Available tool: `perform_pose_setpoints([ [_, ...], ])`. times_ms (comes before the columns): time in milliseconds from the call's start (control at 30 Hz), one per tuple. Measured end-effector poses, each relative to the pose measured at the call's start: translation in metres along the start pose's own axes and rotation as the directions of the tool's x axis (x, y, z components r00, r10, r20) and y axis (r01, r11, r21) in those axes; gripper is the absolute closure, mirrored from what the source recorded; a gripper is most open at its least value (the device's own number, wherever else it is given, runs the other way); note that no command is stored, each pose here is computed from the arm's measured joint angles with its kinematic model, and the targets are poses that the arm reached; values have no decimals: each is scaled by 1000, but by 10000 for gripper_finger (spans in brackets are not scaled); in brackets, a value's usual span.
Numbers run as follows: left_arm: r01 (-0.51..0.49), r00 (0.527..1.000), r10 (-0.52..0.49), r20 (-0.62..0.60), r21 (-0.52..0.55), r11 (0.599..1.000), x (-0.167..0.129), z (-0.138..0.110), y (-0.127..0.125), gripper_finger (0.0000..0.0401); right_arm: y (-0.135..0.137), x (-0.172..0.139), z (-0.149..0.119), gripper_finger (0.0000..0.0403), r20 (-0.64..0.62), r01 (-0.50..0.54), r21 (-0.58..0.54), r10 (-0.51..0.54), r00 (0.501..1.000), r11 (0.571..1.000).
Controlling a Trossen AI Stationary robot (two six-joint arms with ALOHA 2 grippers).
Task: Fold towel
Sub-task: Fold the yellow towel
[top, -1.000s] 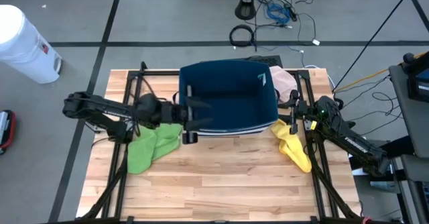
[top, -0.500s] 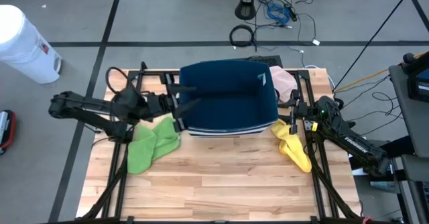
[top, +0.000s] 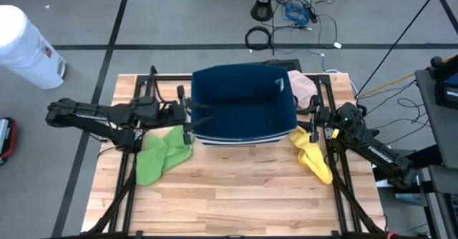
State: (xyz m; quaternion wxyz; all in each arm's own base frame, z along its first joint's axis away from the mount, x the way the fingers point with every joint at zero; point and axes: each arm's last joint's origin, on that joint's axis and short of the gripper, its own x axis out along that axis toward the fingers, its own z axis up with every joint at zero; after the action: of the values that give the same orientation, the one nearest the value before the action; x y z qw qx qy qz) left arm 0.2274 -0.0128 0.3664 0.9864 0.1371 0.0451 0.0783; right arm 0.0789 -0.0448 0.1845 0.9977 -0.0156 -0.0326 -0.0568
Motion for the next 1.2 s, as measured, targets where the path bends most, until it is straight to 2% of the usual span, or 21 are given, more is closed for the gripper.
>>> perform_pose_setpoints([
  [100,18,997,-21,-79,-38,999,0,-8,-2,238,0,0,4,241,36,-7,130,2,999,991],
  [167,24,993,-30,-116,-51,998,-1,-11,-3,238,0,0,8,241,75,-12,170,-1,997,985],
  [300,24,991,-33,-129,-74,997,-1,-13,-3,238,1,-2,22,241,207,-25,110,2,978,994],
  [367,26,991,-37,-128,-85,996,-1,-12,-4,238,1,-5,32,241,303,25,72,-45,952,997],
  [433,29,991,-40,-127,-88,996,-1,-12,-5,238,1,-8,39,241,381,72,68,-93,920,995],
  [533,41,991,-52,-124,-90,995,-2,-12,-7,238,1,-9,42,241,407,77,95,-109,907,993],
  [633,53,991,-63,-121,-89,995,-3,-11,-10,238,1,-6,34,241,323,23,164,-76,943,986],
  [733,60,990,-71,-120,-87,994,-3,-11,-11,238,0,-1,17,241,152,-15,232,-21,988,973],
  [900,61,990,-71,-120,-87,994,-3,-11,-12,238,-2,0,-6,241,-59,78,261,-65,996,962],
  [1000,61,990,-71,-120,-87,994,-3,-11,-12,238,-3,-1,-7,241,-99,150,239,-130,987,959],
  [1067,61,990,-71,-120,-88,994,-3,-11,-12,238,-3,-2,-2,241,-106,161,203,-142,984,966],
  [1133,62,990,-73,-119,-92,994,-3,-11,-12,238,-2,-3,7,241,-59,129,166,-121,991,978],
  [1200,69,990,-80,-118,-94,993,-3,-10,-13,238,1,-3,17,241,23,54,144,-58,998,988],
])
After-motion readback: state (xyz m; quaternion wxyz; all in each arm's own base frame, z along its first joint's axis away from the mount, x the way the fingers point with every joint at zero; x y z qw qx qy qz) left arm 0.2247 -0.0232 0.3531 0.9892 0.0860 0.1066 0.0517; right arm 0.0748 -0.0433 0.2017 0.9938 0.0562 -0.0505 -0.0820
